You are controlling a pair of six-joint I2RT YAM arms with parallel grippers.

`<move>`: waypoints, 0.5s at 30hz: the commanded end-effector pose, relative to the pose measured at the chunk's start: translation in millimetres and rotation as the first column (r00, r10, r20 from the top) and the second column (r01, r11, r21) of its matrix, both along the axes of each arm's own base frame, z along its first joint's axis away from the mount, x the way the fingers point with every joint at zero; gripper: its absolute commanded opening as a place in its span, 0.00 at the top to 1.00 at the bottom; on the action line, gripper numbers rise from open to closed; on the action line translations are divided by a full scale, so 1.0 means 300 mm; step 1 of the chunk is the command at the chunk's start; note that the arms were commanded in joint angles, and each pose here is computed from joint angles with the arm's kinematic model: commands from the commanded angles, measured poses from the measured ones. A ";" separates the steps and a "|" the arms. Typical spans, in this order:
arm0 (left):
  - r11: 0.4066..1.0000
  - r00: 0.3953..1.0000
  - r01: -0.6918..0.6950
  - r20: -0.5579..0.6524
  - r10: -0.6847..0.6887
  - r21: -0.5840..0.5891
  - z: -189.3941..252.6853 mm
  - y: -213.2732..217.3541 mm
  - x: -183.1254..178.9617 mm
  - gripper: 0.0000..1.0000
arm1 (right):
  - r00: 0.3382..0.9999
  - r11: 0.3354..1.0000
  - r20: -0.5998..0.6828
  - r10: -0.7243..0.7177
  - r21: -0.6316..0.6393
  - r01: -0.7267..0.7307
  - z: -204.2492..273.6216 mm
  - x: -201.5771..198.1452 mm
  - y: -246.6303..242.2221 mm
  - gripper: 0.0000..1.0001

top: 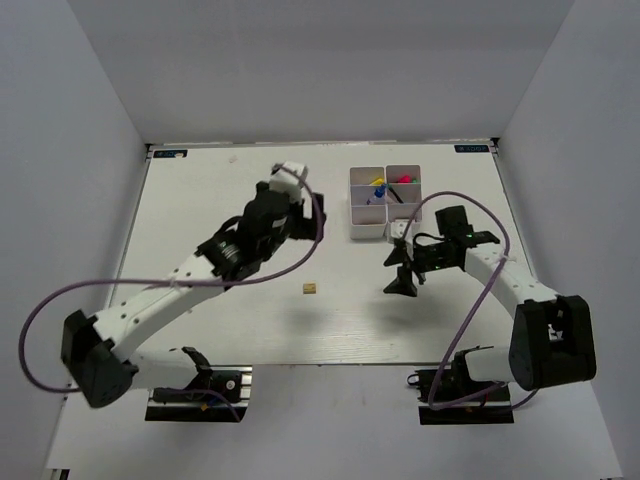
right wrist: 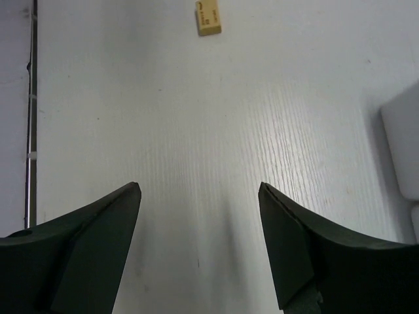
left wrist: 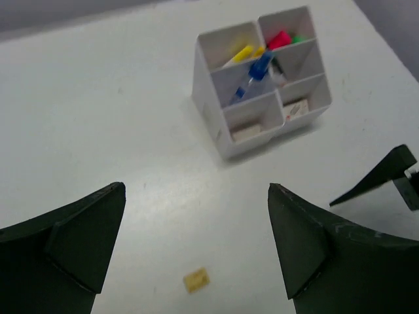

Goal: Sort the stationery into containers
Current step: Grab a piece of stationery with the right arm

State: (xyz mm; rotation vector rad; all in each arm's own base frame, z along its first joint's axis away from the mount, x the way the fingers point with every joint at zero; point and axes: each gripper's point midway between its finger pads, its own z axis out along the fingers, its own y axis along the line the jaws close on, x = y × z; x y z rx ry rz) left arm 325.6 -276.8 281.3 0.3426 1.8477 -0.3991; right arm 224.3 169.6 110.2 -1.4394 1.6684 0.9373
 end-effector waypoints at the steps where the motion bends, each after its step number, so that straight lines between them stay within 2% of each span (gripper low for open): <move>1: 0.985 0.961 -0.166 -0.219 0.170 0.039 -0.219 0.178 -0.128 0.01 | 0.986 0.991 0.101 0.135 -0.040 -0.131 0.017 0.009 0.098 0.22; 2: 0.982 0.945 -0.182 -0.265 0.191 0.058 -0.300 0.220 -0.174 0.01 | 0.990 0.992 0.090 0.109 -0.072 -0.103 0.007 0.025 0.108 0.23; 3: 0.974 0.935 -0.227 -0.282 0.215 -0.009 -0.280 0.261 -0.216 0.01 | 0.993 0.991 0.061 0.103 -0.088 -0.097 -0.015 0.030 0.125 0.25; 4: 0.966 0.924 -0.257 -0.301 0.237 -0.025 -0.298 0.290 -0.242 0.01 | 0.983 0.987 0.116 0.141 -0.100 -0.130 0.003 0.045 0.186 0.25; 6: 0.945 0.884 -0.325 -0.369 0.288 -0.041 -0.373 0.352 -0.305 0.01 | 0.987 0.987 0.107 0.117 -0.126 -0.103 -0.011 0.071 0.224 0.25; 7: 0.933 0.884 -0.348 -0.361 0.297 -0.085 -0.350 0.381 -0.326 0.01 | 0.984 0.979 0.107 0.145 -0.162 -0.127 -0.034 0.056 0.265 0.25; 10: 0.910 0.850 -0.402 -0.408 0.332 -0.097 -0.402 0.436 -0.380 0.01 | 0.977 0.973 0.152 0.148 -0.200 -0.116 -0.013 0.096 0.370 0.27; 15: 0.898 0.820 -0.434 -0.447 0.357 -0.078 -0.421 0.483 -0.430 0.01 | 0.973 0.946 0.117 0.197 -0.285 -0.157 -0.075 0.096 0.505 0.29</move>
